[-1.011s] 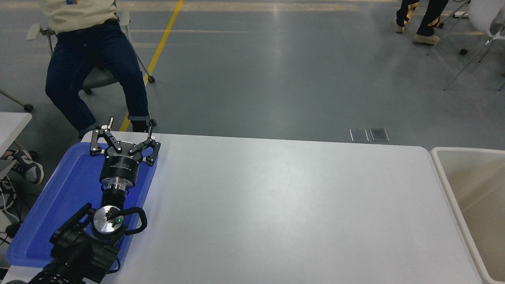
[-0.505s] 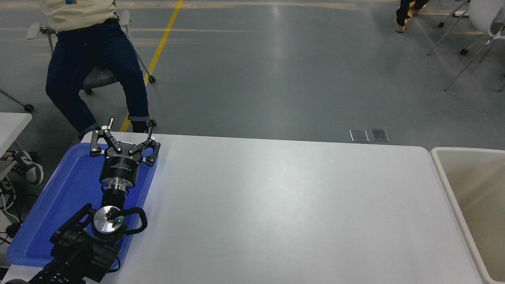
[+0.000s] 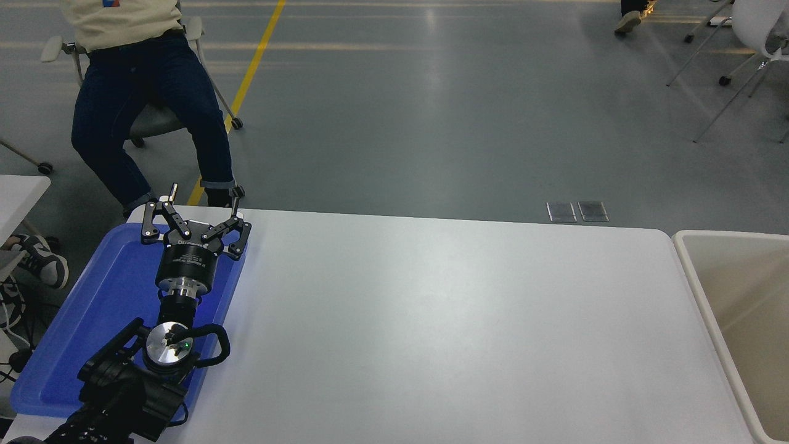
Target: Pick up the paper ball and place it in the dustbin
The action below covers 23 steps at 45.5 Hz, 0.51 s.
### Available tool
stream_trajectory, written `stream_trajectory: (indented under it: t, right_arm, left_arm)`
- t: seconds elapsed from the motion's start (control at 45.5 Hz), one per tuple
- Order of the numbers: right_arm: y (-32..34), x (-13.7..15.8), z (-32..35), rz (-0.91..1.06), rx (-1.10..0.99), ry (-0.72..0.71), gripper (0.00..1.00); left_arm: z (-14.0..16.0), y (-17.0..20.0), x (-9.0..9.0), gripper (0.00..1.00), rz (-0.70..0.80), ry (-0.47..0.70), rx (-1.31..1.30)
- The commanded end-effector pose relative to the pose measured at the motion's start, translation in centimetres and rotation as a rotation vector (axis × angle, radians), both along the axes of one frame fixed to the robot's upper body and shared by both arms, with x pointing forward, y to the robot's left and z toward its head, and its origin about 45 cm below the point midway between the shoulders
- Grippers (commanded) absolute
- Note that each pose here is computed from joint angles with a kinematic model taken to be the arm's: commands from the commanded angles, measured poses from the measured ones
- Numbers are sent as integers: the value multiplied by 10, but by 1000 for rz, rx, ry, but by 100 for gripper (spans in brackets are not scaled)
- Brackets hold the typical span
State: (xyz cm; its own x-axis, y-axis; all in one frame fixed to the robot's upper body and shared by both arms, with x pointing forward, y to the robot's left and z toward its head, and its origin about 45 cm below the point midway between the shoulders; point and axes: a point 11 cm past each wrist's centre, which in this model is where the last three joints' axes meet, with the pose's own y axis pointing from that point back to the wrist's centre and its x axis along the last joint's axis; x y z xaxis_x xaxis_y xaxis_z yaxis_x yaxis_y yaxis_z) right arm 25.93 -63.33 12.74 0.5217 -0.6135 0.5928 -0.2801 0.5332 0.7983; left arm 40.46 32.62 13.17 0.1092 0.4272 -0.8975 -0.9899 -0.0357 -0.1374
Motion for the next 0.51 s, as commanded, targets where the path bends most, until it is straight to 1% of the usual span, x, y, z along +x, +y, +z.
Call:
stream_trajectory:
  t: [0.0,0.22,0.484]
  right_arm:
    - [16,-1,-26,-25,22,-49,100]
    - [25,0,-34,-15,32,-46,100]
    - [33,10,-36,-25,60,-93,100]
  left_arm:
    - [0,0,0,100,1,0,-1]
    - [0,1,0,100,0,0,1]
    - [0,0,0,100,1,0,-1]
